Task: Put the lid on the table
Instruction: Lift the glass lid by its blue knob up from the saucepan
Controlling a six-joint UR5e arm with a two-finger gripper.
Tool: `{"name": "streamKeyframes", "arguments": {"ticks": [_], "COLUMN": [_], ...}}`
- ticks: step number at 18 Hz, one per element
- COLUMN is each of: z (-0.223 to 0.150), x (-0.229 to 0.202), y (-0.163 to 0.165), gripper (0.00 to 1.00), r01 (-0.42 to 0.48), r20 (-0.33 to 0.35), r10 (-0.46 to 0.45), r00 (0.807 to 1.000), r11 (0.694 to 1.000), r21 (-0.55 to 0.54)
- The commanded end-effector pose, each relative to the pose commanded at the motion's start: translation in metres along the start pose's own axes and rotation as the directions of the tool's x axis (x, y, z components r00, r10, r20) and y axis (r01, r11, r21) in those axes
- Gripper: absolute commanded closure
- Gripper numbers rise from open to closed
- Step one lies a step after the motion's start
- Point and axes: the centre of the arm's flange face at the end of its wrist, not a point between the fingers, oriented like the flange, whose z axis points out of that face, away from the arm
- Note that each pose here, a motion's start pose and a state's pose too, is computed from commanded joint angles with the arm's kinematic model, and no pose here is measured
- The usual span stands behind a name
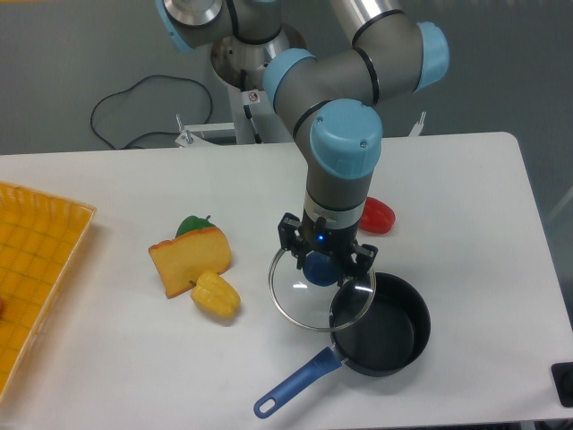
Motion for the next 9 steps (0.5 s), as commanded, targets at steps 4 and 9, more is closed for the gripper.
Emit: {"name": "streamKeyframes", "arguments": {"ticks": [4, 9], "z": [0.005, 0.003], "x": [0.006, 0.006], "y": [0.008, 0.026], "gripper": [0.48, 0.49], "r01": [-0.012, -0.037], "r20": [0.014, 0.008], "r10": [0.012, 0.037], "r00": [1.0, 0.999], "r11": [1.0, 0.999], "r21": [0.015, 0.01]}}
